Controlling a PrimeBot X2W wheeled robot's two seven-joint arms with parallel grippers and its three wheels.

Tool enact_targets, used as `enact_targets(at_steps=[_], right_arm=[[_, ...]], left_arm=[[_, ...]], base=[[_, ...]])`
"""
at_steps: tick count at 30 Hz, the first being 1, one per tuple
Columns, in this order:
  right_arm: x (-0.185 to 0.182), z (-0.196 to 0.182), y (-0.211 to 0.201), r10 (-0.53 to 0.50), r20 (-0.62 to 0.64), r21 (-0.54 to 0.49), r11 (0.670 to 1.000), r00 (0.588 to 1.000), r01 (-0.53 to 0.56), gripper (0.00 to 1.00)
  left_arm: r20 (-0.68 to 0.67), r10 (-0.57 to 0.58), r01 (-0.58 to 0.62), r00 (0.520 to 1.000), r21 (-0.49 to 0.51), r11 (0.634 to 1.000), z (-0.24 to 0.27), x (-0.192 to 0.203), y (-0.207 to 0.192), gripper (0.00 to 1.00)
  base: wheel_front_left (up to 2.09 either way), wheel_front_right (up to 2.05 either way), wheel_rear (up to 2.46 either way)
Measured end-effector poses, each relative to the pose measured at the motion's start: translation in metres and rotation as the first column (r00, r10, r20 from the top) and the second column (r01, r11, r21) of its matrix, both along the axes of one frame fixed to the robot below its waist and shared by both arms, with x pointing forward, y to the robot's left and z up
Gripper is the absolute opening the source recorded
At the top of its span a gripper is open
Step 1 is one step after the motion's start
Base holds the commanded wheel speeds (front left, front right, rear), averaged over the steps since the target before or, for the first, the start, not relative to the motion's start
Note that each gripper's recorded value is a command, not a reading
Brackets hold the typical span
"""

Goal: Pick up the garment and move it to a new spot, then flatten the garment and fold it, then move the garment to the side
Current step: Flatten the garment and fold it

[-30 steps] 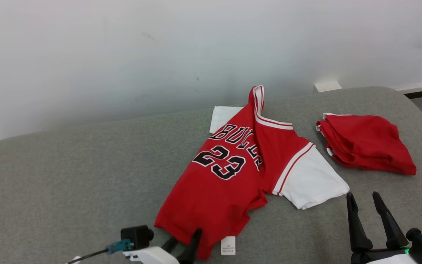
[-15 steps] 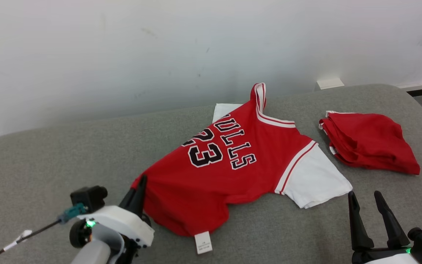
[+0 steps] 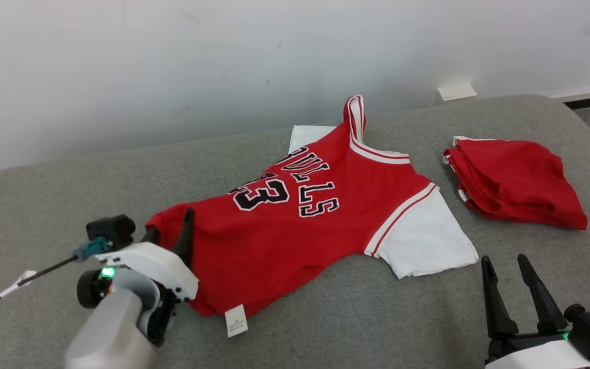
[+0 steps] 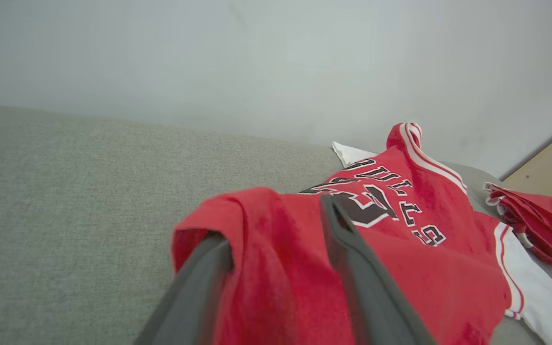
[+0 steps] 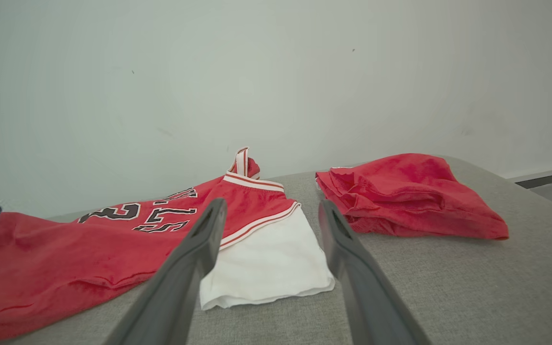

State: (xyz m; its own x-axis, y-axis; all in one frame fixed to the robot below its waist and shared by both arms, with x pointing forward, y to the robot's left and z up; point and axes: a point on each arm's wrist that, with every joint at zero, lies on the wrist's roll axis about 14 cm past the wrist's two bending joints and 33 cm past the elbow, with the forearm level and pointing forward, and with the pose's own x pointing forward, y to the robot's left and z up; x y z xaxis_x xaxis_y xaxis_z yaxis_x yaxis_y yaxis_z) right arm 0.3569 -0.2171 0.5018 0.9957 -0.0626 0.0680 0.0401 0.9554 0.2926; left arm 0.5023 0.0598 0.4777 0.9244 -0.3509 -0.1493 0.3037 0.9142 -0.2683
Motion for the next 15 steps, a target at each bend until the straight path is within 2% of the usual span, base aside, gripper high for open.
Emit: enact_targets(at_steps=[6, 11, 15], right_arm=[[0.002, 0.002, 0.005, 0.016, 0.008, 0.003, 1.0, 1.0, -0.016, 1.0], [0.0, 0.006, 0.013, 0.039, 0.023, 0.007, 0.999, 0.999, -0.039, 1.0], [-0.001, 0.008, 0.019, 0.057, 0.03, 0.01, 0.998, 0.998, -0.057, 1.0]], left_arm=[[0.005, -0.006, 0.006, 1.0, 0.012, 1.0, -0.001, -0.013, 0.003, 1.0], [0.093, 0.021, -0.019, 0.995, -0.018, 1.0, 0.022, -0.027, 0.016, 1.0], [0.121, 0.054, -0.051, 0.991, -0.026, 0.998, 0.021, -0.051, 0.032, 1.0]], base=[[0.0, 0.0, 0.0], [0.0, 0.0, 0.0], [0.0, 0.0, 0.0]])
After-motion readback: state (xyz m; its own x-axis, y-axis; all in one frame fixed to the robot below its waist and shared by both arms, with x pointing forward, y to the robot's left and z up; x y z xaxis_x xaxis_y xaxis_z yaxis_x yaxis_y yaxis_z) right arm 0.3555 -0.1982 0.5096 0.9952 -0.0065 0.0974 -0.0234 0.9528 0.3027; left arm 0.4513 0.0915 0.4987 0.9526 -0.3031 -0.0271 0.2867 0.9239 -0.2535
